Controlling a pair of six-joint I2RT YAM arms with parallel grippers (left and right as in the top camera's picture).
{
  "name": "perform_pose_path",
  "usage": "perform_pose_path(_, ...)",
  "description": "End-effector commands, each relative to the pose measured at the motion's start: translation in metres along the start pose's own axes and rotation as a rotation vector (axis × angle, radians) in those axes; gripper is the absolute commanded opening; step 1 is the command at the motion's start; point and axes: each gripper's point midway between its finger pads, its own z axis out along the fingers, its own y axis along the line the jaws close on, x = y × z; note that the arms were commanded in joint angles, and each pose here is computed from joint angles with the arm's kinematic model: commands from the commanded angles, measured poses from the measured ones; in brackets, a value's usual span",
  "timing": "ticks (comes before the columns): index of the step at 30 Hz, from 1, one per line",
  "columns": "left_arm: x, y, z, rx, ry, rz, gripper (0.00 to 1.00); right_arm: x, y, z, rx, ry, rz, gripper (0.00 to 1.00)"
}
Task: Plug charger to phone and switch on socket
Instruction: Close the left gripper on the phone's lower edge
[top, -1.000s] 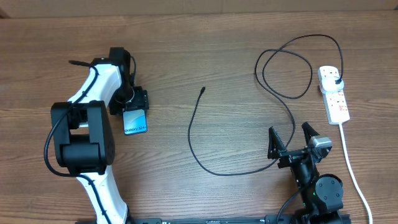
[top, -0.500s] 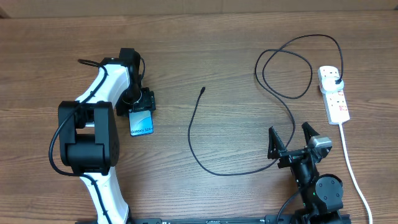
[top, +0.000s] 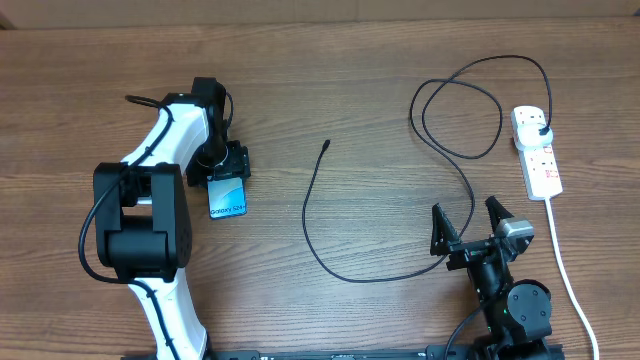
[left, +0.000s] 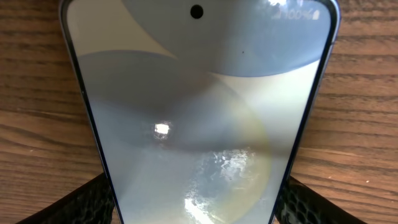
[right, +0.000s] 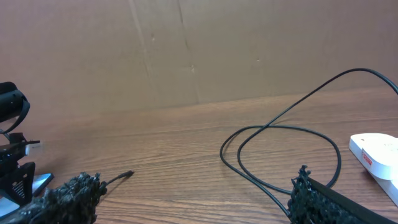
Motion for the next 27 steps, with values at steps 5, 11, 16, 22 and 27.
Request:
perform_pose_path(5, 0.0223, -0.0251, 0.0298, 0.103, 0.105, 0.004, 0.78, 0.0020, -0.0012, 0.0001, 0.002, -0.003, -0.007, 1.00)
perform_pose_path(11, 0.0222, -0.0252, 0.0298, 0.103, 0.105, 0.005, 0.78, 0.0019, -0.0012, 0.0001, 0.002, -0.003, -0.008, 1.00)
perform_pose_path(16, 0.0225, -0.0251, 0.0298, 0.103, 0.106, 0.004, 0.78, 0.0019, -0.0012, 0.0001, 0.002, -0.003, -0.008, 1.00)
perform_pose_path(22, 0.0228, -0.0250, 0.0298, 0.102, 0.108, 0.004, 0.79, 0.0020, -0.0012, 0.0001, 0.002, -0.003, -0.007, 1.00)
perform_pose_path(27, 0.0227, -0.0250, 0.0298, 0.102, 0.107, 0.005, 0.79, 0.0019, -0.0012, 0.0001, 0.002, -0.003, -0.007, 1.00)
